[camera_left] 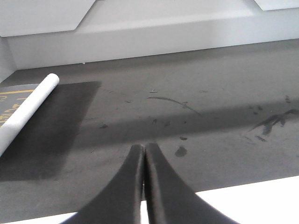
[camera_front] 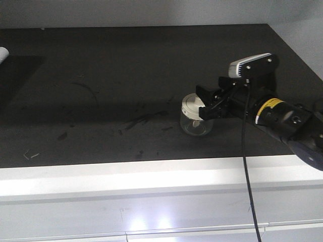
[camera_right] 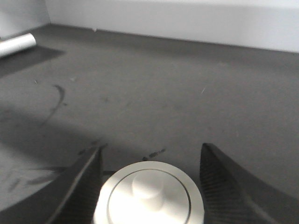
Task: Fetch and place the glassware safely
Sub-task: 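Close the right gripper around the jar's white lid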
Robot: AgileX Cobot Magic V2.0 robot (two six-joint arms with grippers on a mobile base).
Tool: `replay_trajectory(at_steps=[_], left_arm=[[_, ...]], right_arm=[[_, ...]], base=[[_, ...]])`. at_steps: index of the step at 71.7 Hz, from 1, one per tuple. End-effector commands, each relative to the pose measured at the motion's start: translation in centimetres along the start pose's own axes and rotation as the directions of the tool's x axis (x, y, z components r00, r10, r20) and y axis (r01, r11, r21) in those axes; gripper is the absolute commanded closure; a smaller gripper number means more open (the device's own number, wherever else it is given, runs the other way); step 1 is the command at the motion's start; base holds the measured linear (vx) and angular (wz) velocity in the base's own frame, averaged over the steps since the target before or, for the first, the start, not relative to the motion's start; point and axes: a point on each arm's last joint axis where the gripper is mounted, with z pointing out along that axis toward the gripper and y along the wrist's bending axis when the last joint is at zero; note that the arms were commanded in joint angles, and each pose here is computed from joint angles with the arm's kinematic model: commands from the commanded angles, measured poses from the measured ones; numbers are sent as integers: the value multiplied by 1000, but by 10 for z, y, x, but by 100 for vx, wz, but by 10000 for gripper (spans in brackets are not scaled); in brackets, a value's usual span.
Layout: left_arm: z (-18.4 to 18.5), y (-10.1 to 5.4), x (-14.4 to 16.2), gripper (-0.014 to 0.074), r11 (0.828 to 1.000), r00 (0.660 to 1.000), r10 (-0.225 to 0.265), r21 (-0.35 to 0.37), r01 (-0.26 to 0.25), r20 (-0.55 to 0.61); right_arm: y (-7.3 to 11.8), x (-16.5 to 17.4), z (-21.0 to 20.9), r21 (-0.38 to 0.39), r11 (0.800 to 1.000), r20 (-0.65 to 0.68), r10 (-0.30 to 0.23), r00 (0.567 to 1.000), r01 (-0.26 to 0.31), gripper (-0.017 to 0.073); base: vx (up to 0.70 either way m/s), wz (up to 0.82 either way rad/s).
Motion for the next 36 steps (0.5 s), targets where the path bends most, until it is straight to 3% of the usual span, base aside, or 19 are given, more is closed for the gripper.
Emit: replay_trajectory(at_steps=[1,12,24,36], left_arm=[[-1,-1,-15,601,1000,996,-10,8,10,88],[-1,-1,-15,601,1000,996,-10,8,10,88],[-1,-1,-15,601,1000,996,-10,8,10,88],[-1,-1,-15,601,1000,996,-10,8,10,88]], right_arm=[[3,-26,5,-44,999,133,2,991,4,113],[0,-16,22,-52,999,107,8,994,-2,113],[5,-4,32,-100,994,73,-37,997,44,118],[5,9,39,-103,994,27,-30,999,33,215]], base=[[0,-1],[0,0],[0,-1],[0,-1]])
